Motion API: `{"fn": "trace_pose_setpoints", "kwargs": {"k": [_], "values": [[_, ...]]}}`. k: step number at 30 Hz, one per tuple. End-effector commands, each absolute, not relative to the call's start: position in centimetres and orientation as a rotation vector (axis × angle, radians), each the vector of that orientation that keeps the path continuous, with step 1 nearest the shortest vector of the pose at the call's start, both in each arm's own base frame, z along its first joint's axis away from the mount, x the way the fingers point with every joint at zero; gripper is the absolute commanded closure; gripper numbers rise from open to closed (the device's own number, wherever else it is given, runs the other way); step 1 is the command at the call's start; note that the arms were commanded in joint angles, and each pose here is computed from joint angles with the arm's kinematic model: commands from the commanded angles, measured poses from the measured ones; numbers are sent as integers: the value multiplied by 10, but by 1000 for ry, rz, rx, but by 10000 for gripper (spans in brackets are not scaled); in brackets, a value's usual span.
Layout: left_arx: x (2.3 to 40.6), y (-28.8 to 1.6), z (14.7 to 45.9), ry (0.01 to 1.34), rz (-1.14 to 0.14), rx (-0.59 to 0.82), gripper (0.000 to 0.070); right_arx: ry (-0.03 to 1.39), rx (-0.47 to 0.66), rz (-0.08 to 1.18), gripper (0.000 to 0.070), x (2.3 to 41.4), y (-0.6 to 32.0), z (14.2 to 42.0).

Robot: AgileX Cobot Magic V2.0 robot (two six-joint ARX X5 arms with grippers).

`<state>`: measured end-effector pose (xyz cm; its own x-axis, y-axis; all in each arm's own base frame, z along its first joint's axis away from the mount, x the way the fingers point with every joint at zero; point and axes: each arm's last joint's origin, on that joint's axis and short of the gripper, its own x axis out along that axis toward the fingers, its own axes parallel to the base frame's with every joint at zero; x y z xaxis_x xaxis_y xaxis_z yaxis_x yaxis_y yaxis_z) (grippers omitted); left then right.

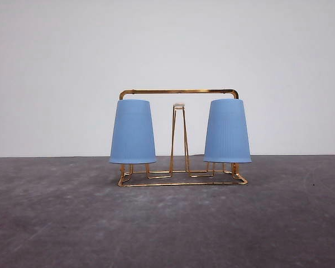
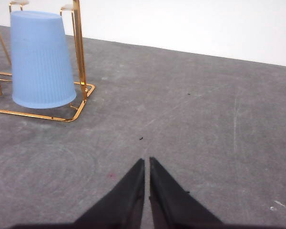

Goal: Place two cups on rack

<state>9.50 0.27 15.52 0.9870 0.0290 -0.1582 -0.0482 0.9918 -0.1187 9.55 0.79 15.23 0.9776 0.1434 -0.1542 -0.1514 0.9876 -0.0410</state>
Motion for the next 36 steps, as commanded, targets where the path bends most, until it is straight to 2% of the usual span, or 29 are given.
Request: {"fn": "trace_pose_setpoints", "kwargs": {"k": [1, 36], "values": [[96, 3, 150, 175, 42, -123, 684, 142, -50, 147, 684, 96, 8, 152], [96, 3, 150, 175, 42, -123, 684, 142, -50, 147, 684, 96, 8, 152]]}}
